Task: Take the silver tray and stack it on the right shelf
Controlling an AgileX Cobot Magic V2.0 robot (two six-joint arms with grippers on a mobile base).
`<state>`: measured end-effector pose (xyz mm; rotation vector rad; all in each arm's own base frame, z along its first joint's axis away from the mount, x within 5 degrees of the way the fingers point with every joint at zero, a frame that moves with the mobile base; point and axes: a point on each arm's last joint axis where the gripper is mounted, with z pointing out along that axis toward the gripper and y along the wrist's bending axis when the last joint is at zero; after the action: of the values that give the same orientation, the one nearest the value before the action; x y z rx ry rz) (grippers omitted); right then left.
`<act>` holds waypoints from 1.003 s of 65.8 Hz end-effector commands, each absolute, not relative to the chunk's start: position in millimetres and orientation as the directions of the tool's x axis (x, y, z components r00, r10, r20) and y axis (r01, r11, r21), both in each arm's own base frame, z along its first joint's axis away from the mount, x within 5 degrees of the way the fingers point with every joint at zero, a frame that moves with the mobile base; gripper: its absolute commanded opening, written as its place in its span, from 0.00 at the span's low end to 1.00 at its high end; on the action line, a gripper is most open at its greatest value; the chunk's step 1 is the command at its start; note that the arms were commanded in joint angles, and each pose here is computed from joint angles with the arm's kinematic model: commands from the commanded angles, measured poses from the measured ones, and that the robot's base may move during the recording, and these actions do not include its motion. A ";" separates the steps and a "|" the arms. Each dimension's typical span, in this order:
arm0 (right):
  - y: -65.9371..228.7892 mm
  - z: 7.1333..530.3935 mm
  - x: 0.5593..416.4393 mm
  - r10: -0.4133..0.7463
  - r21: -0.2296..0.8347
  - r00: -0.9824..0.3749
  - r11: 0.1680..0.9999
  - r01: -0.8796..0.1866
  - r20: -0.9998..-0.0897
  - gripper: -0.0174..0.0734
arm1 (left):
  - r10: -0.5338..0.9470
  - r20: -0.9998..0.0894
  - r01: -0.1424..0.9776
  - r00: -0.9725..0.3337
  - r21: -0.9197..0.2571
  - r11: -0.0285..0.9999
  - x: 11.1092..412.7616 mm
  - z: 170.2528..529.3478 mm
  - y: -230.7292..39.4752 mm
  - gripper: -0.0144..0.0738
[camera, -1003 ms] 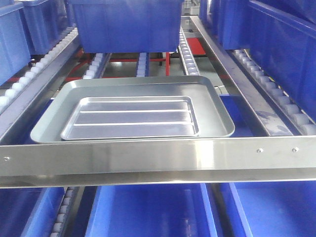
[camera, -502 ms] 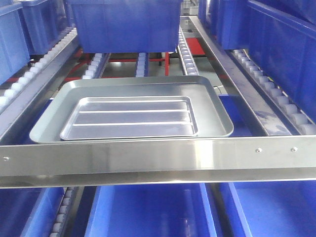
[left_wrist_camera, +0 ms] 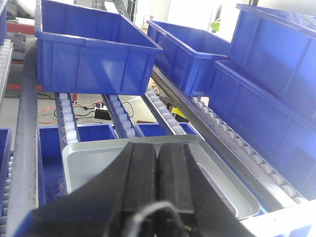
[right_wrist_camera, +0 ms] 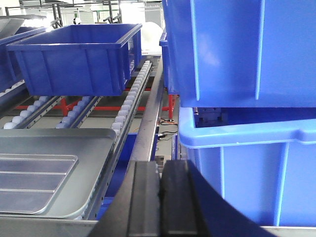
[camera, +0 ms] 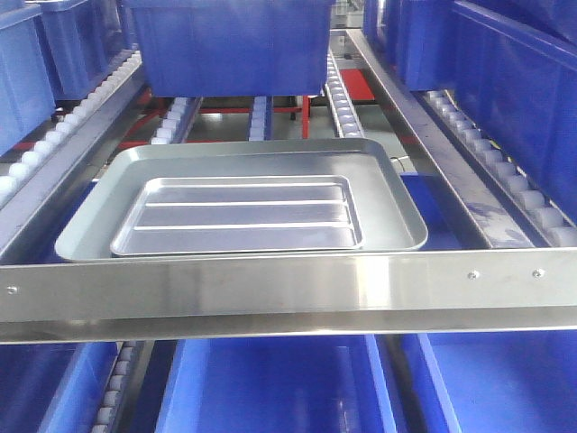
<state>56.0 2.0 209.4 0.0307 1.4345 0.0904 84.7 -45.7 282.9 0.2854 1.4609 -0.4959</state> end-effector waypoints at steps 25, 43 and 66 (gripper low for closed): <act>2.7 219.5 52.6 0.074 0.062 0.245 0.997 -0.056 -0.967 0.25 | -0.196 -0.973 0.527 0.125 -0.102 0.844 82.1 300.3 -48.1 0.06; 2.7 219.5 52.6 0.074 0.062 0.245 0.997 -0.056 -0.967 0.25 | -0.196 -0.973 0.527 0.125 -0.102 0.844 82.1 300.3 -48.1 0.06; 2.7 219.5 52.6 0.074 0.062 0.245 0.997 -0.056 -0.967 0.25 | -0.135 -0.978 0.398 0.159 -0.062 0.916 69.9 282.2 -30.0 0.06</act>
<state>56.0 2.1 209.6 0.0301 1.4328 0.0907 77.9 -35.0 269.4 0.2326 1.4849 -0.4265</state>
